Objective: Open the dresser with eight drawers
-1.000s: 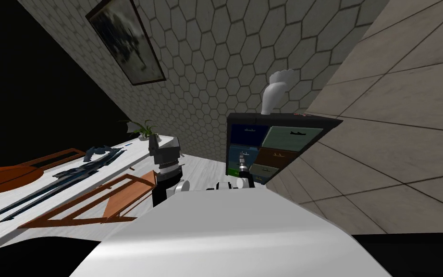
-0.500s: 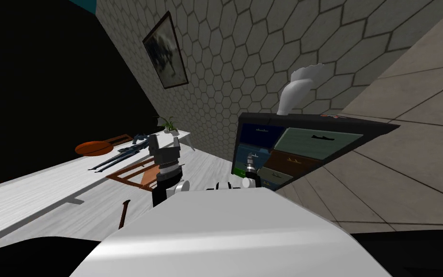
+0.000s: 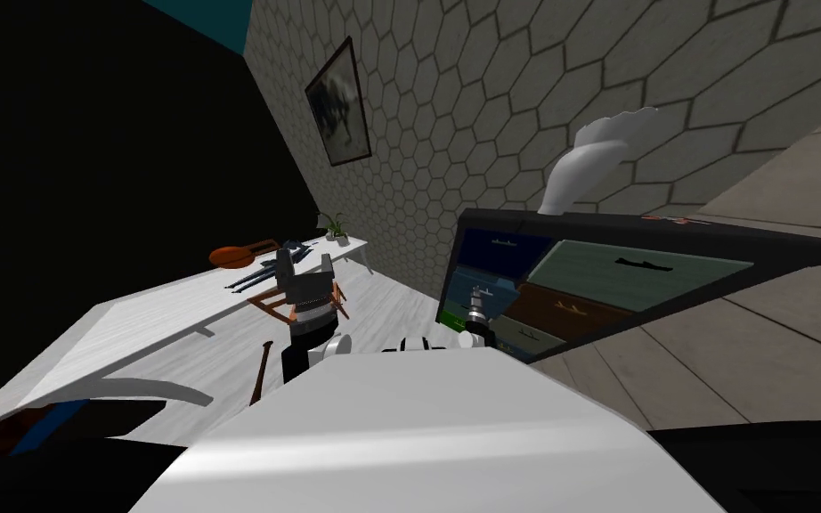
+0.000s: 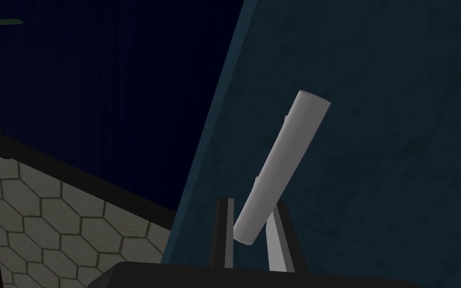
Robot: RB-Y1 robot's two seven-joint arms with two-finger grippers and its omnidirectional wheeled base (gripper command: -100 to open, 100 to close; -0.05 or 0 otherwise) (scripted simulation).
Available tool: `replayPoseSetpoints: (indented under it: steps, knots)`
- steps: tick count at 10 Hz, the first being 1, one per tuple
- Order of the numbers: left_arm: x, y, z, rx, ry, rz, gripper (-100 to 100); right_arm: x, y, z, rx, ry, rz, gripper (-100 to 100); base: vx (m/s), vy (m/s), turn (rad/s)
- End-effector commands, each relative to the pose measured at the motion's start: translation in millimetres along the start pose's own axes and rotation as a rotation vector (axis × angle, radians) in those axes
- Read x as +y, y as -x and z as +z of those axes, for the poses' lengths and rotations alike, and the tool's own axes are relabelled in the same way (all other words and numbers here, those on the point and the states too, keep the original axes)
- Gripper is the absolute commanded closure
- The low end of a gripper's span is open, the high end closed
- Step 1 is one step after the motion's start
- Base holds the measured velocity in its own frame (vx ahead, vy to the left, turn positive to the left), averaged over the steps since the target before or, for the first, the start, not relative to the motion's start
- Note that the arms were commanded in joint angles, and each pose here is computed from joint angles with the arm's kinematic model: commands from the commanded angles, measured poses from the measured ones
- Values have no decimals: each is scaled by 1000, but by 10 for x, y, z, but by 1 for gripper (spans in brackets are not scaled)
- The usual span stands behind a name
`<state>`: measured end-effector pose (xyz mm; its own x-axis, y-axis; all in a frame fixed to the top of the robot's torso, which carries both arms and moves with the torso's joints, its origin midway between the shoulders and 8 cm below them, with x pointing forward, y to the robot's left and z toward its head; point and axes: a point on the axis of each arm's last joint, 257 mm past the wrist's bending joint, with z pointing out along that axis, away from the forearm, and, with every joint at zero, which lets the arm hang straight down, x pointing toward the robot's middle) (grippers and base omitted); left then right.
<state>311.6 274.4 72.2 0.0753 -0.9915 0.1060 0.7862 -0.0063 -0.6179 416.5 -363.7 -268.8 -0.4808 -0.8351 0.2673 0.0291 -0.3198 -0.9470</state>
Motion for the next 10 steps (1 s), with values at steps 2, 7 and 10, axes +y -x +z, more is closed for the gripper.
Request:
replayPoseSetpoints:
  steps: [2,7,10]
  knots:
    - [0,0,0,0,0,0,0,185,-571,9,100,43,-36,100,-82,49,404]
    - [0,1,0,0,0,0,0,310,-1450,-73,251,72,-80,100,-66,55,312]
    - [0,1,0,0,0,0,0,342,-1623,-63,284,76,-95,100,-37,39,196]
